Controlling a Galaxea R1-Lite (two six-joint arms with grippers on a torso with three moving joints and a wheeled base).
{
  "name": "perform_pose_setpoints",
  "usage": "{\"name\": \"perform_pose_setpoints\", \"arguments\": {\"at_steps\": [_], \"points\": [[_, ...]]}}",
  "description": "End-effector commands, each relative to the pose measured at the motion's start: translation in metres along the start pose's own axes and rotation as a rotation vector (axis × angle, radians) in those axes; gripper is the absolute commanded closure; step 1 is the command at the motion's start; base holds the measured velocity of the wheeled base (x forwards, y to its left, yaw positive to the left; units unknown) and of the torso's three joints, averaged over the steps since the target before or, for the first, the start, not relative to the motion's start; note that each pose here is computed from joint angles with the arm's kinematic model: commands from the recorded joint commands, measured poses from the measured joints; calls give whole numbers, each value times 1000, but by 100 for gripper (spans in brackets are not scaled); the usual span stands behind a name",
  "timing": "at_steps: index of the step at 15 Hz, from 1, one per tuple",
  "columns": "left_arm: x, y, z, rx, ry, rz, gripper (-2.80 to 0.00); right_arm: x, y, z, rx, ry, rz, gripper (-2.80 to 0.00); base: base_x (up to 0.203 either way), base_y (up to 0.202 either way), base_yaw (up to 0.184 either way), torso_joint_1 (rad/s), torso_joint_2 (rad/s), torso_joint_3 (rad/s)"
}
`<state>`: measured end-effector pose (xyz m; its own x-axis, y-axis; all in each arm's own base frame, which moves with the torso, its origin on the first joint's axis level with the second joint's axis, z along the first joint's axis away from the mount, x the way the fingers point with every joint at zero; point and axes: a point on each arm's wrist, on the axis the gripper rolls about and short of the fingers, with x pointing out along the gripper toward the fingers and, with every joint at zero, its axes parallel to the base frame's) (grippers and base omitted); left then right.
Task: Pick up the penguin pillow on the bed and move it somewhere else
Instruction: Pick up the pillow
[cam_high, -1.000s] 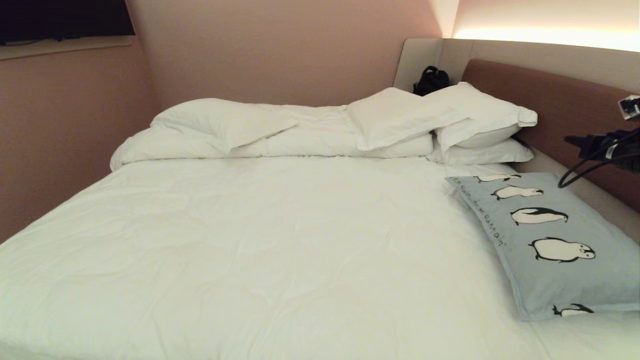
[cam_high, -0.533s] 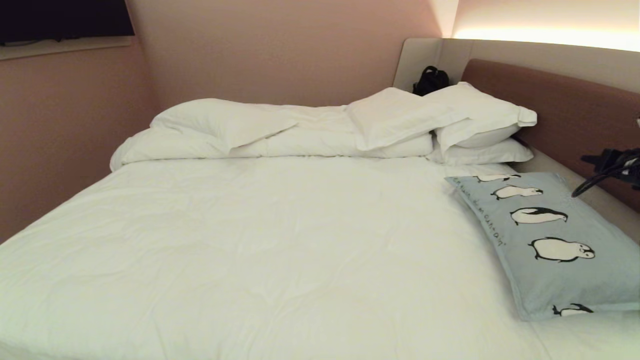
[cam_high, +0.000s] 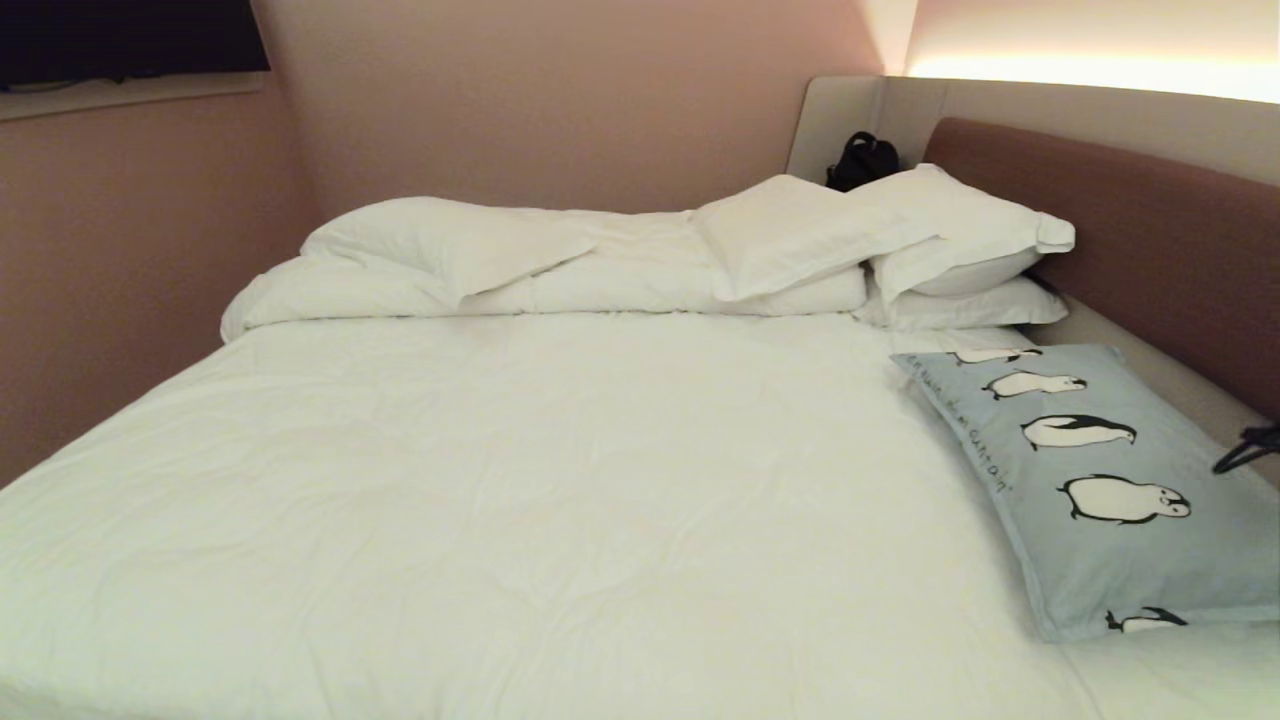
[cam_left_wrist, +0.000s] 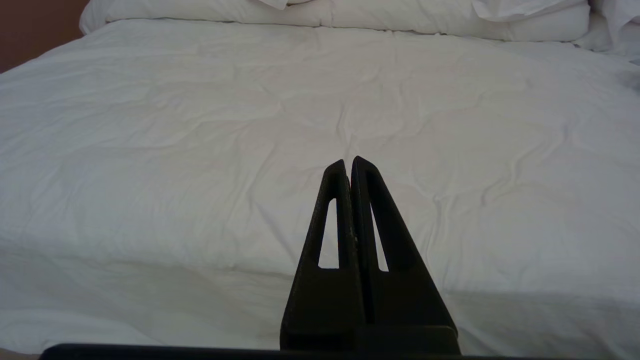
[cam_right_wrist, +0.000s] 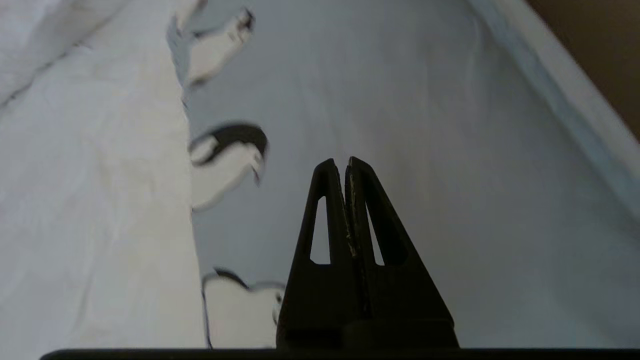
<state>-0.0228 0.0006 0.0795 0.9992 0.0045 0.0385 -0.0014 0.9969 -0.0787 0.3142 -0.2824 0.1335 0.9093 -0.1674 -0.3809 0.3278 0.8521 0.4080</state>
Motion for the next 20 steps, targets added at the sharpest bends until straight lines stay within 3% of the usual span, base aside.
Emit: {"name": "perform_pose_setpoints", "arguments": {"at_steps": [1,9,15,20], "points": [[0,0,0,-1,0,0,0,-23,1,-8,8,10,-16,0,0,0,0,0,0,0],[0,0,0,-1,-1,0,0,-106,37,-47,147,55,-48,0,0,0,0,0,0,0],[0,0,0,-1,-1,0,0,-179,79,-76,119,10,-40,0,0,0,0,0,0,0],[0,0,0,-1,-1,0,0,-230,111,-96,216,157,-69,0,0,0,0,0,0,0]]}}
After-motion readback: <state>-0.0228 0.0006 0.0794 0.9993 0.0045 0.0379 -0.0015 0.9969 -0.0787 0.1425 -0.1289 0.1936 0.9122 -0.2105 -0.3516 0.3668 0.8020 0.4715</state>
